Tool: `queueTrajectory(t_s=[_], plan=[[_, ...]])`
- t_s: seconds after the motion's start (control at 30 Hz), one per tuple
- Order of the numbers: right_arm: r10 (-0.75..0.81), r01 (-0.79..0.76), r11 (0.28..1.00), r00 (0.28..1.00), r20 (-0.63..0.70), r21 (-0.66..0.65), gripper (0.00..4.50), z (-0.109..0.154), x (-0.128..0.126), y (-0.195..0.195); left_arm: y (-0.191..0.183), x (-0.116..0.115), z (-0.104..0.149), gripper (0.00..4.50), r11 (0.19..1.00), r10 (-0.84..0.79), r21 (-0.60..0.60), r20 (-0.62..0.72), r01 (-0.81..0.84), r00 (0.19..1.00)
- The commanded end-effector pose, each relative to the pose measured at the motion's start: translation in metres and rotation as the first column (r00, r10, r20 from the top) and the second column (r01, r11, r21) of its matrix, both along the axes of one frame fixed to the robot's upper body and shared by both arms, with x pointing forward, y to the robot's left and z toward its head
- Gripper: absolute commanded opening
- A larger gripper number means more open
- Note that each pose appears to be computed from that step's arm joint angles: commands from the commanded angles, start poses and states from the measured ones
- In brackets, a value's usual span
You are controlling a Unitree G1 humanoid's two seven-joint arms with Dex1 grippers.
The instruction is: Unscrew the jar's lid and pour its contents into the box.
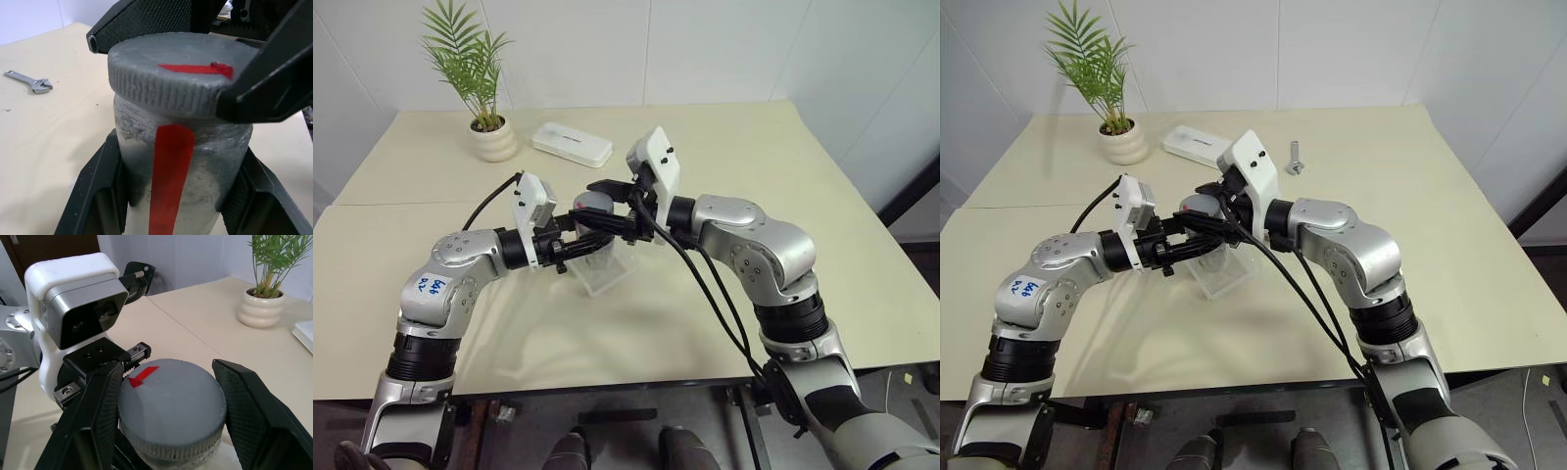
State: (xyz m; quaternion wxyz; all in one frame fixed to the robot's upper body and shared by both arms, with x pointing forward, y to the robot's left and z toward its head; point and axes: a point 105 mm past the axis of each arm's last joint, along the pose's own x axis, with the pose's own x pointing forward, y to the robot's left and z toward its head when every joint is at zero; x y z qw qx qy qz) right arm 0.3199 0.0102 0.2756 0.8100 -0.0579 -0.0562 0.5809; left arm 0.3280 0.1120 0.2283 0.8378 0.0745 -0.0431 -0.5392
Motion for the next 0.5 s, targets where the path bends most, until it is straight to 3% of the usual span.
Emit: queueTrajectory(t_s=[0.03,0.17,0.27,0.5], plan=[[0.264,-0.263,0.965,0.962,0.068,-0.026,2.56,0.010,-0.038,-0.002,-0.001,-0.018,0.026,1.94,0.983,-0.171,-0.054,0.102,0.177,0.980],[0.448,-0.435,0.888,0.892,0.061,-0.151,2.56,0.005,-0.053,-0.015,-0.006,-0.029,0.022,1.94,0.938,-0.347,0.001,0.086,0.348,0.934],[0.499,-0.480,0.854,0.865,0.053,-0.204,2.56,0.007,-0.052,-0.022,-0.007,-0.028,0.018,1.94,0.916,-0.400,0.060,0.080,0.396,0.913],[0.459,-0.437,0.877,0.884,0.082,-0.200,2.56,0.014,-0.038,-0.023,-0.002,-0.018,0.021,1.94,0.930,-0.367,0.063,0.127,0.362,0.922]])
